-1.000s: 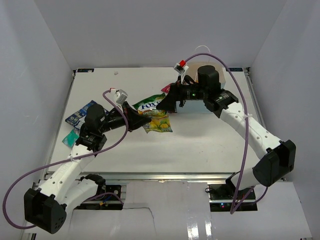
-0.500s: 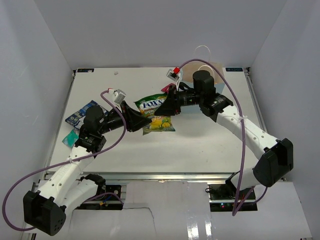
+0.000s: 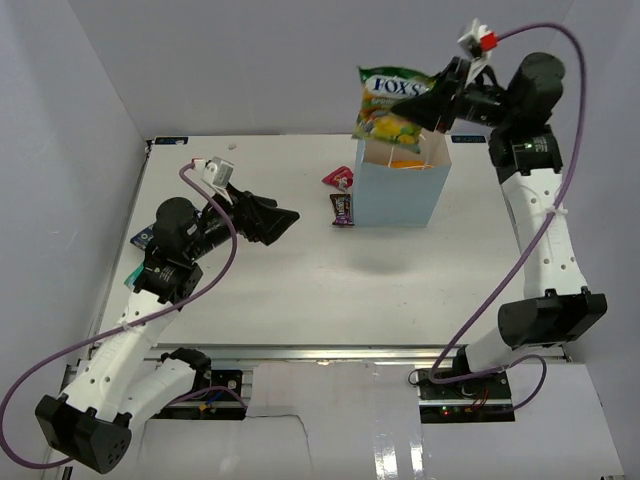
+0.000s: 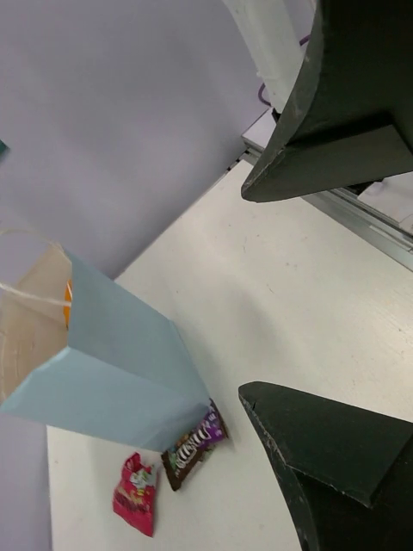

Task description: Place the snacks into the paper bag

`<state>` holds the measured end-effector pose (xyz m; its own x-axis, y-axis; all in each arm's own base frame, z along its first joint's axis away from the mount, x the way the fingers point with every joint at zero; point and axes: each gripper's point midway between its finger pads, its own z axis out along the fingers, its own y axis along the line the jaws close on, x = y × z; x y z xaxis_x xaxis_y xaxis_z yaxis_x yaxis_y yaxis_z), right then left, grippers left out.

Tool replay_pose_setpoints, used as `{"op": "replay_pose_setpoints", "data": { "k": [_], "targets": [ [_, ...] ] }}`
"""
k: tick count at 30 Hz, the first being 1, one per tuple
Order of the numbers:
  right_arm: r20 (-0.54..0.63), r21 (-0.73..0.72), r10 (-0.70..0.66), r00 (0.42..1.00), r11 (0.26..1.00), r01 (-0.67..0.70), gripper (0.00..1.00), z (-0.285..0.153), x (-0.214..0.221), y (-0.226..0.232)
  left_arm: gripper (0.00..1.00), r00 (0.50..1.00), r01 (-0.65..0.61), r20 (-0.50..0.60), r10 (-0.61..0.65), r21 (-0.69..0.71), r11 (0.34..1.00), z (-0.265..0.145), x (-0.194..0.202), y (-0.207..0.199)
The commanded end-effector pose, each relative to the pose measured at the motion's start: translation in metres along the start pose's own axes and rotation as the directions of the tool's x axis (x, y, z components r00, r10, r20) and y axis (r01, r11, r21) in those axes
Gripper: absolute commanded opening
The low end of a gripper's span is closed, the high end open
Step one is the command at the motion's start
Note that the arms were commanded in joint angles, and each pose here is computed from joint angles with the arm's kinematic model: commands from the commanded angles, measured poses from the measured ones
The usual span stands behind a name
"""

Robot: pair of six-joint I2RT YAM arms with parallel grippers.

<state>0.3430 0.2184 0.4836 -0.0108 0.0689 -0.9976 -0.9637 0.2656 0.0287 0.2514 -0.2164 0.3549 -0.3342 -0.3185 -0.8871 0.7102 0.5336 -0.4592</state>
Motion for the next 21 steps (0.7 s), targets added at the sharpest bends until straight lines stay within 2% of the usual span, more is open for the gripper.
{"op": "replay_pose_setpoints", "data": {
  "k": [1, 4, 6, 7, 11, 14, 15, 19, 21],
  "targets": [
    [0.063, 0.125, -0.227, 0.972, 0.968, 0.218, 0.14, -0.026, -0.058, -0.027, 0.96, 0.995, 0.039, -0.086, -0.051, -0.14, 0.989, 0.0, 0.022, 0.029],
    [0.048, 0.279, -0.288, 0.957, 0.923, 0.264, 0.17, -0.046, -0.068, -0.072, 0.96, 0.992, 0.065, -0.094, -0.082, -0.173, 0.983, 0.0, 0.031, 0.037],
    [0.012, 0.363, -0.315, 0.949, 0.886, 0.29, 0.18, -0.062, -0.065, -0.1, 0.96, 0.992, 0.074, -0.09, -0.094, -0.201, 0.977, -0.001, 0.034, 0.043],
    [-0.038, 0.398, -0.37, 0.928, 0.846, 0.353, 0.18, -0.066, -0.058, -0.119, 0.96, 0.99, 0.078, -0.094, -0.1, -0.216, 0.973, -0.002, 0.036, 0.046],
    [-0.152, 0.424, -0.384, 0.911, 0.807, 0.411, 0.18, -0.073, -0.019, -0.15, 0.96, 0.988, 0.093, -0.086, -0.126, -0.312, 0.946, -0.006, 0.039, 0.063],
    [-0.186, 0.363, -0.374, 0.909, 0.833, 0.417, 0.19, -0.071, 0.01, -0.15, 0.96, 0.984, 0.119, -0.085, -0.158, -0.357, 0.927, -0.009, 0.042, 0.069],
    [-0.196, 0.341, -0.331, 0.923, 0.86, 0.381, 0.19, -0.07, 0.032, -0.15, 0.96, 0.983, 0.127, -0.076, -0.168, -0.381, 0.916, -0.01, 0.043, 0.074],
    [-0.215, 0.271, -0.276, 0.937, 0.905, 0.329, 0.21, -0.068, 0.073, -0.142, 0.96, 0.974, 0.176, -0.049, -0.22, -0.448, 0.877, -0.014, 0.045, 0.086],
    [-0.226, 0.255, -0.252, 0.941, 0.917, 0.307, 0.29, -0.067, 0.087, -0.14, 0.96, 0.964, 0.216, -0.03, -0.264, -0.489, 0.845, -0.015, 0.047, 0.097]
  ]
}}
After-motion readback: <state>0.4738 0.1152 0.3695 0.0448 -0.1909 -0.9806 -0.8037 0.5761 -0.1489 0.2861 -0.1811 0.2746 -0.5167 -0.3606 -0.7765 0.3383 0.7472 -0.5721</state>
